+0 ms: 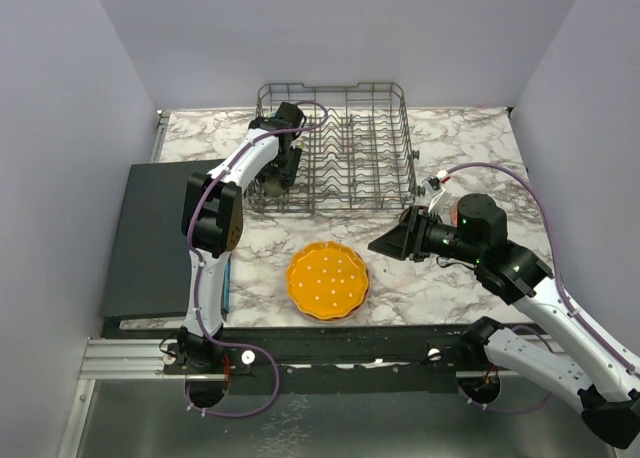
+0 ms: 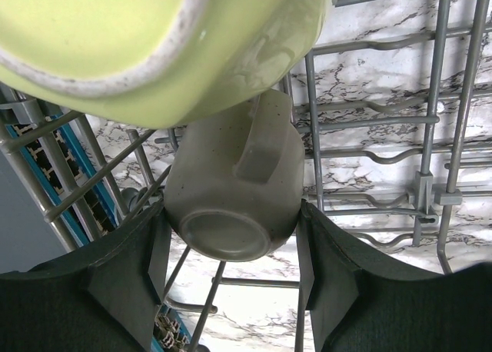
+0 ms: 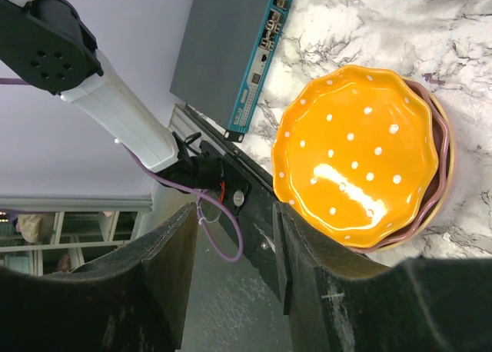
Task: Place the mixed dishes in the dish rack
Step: Turn the cup upside down in the dish rack.
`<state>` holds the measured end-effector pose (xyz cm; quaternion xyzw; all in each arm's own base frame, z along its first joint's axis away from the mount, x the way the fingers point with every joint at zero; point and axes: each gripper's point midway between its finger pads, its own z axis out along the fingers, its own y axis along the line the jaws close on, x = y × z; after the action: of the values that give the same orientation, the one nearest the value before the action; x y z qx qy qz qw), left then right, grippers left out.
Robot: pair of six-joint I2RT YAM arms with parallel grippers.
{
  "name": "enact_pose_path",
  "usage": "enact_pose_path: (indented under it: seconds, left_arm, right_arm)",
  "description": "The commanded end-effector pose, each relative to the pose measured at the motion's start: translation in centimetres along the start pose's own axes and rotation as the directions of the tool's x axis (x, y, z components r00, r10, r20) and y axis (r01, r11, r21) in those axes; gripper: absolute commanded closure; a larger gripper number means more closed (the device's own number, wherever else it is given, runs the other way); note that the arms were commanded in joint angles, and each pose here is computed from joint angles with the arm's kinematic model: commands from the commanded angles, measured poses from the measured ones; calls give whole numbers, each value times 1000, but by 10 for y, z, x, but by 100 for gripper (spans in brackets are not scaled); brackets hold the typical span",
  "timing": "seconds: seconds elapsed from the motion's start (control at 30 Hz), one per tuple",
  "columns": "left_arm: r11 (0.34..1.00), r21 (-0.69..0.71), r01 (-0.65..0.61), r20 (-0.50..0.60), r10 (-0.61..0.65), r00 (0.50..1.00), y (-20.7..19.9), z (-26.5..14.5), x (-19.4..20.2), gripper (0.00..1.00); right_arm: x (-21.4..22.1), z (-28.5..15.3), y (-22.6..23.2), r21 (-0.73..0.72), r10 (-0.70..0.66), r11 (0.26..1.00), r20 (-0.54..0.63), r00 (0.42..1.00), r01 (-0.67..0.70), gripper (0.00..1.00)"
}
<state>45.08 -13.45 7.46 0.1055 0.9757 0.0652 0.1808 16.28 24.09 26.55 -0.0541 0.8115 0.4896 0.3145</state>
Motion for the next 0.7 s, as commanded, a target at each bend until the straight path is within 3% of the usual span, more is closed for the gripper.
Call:
enact_pose_path:
  seconds: [0.0, 0.47, 0.5, 0.57, 0.67]
  left_arm:
    - [1000, -24, -1, 18, 1, 1000, 6, -3, -8, 42]
    - [1000, -22, 8, 47, -7, 999, 9, -15, -14, 23]
    - [1000, -22, 8, 49, -7, 999, 9, -16, -14, 20]
    - [1000, -16, 9, 52, -8, 999, 8, -18, -14, 2]
    - [1000, -12, 11, 57, -11, 998, 8, -21, -15, 1]
  right_arm:
    - [6, 1, -3, 1, -17, 1000, -19, 1000, 17, 49]
    - [3, 0, 1, 0, -11, 1000, -21, 1000, 11, 47]
    - [3, -1, 2, 0, -11, 1000, -19, 1000, 11, 47]
    - [2, -1, 2, 1, -10, 1000, -18, 1000, 10, 47]
    - [1, -3, 4, 0, -8, 1000, -18, 1000, 8, 46]
